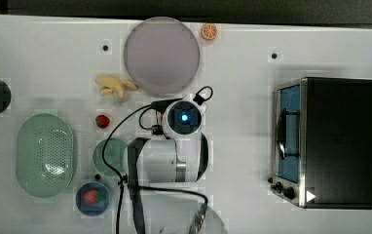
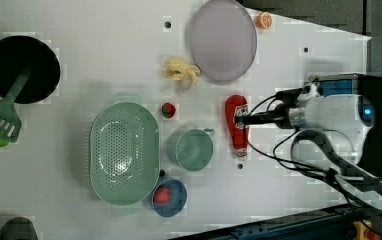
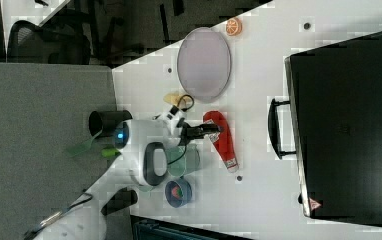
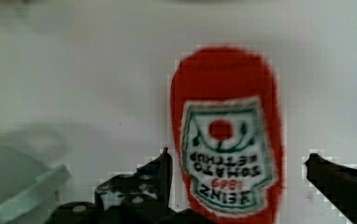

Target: Pick Ketchup from the table and place it in strainer.

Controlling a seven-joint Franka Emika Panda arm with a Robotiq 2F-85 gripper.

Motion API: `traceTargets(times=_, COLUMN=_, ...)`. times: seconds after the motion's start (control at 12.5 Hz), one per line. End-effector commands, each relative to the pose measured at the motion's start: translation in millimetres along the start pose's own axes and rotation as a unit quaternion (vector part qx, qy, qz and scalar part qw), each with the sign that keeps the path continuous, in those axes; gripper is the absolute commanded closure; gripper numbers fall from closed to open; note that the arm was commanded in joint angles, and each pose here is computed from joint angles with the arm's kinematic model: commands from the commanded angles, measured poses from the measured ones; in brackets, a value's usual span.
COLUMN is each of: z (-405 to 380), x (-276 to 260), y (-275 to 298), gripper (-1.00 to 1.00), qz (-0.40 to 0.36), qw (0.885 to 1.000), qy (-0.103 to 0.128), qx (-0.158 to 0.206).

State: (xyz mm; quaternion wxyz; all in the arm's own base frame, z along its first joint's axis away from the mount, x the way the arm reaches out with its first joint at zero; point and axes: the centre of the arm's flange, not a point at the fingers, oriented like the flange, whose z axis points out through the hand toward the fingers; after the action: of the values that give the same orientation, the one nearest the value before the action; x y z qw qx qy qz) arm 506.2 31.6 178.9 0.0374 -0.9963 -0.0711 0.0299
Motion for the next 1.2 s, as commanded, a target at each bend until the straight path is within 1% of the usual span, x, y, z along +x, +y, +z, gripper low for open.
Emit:
traceTargets(times=0.08, z=25.1, x=-7.9, y=2.3, gripper=-0.93, qz=-0.022, qw=1.0, qy=-0.001, qx=0.003)
traceTargets(times=0.24, z=27.5, x=-6.1, y=1.8, gripper=-0.43, qz=-0.023, qw=1.0, qy=0.004, qx=0.003)
traceTargets(times=0.32, z=26.4, x=-6.0, y=1.1, gripper=-0.25, qz=-0.023, qw=1.0, qy=0.005, qx=0.003)
traceTargets(times=0.56, z=-1.9, x=2.5, y=-0.9, gripper=-0.25, qz=-0.027, qw=0.999, qy=0.028, qx=-0.004)
traceTargets(times=0.72, z=-40.0, x=7.0, y=-8.9, gripper=-0.25, qz=-0.035, qw=0.999, qy=0.039, qx=-0.01)
traceTargets(times=0.8, z=-62.9, x=9.0, y=-16.2, gripper=-0.25, qz=-0.04, qw=0.998, qy=0.04, qx=-0.013)
traceTargets(times=0.96, z=-110.9, x=9.6, y=-32.8, gripper=-0.25, qz=-0.05, qw=0.998, qy=0.032, qx=-0.018)
traceTargets(times=1.2, z=-181.1, x=5.1, y=-61.9, gripper=-0.25, qz=-0.031, qw=0.999, qy=0.022, qx=-0.029)
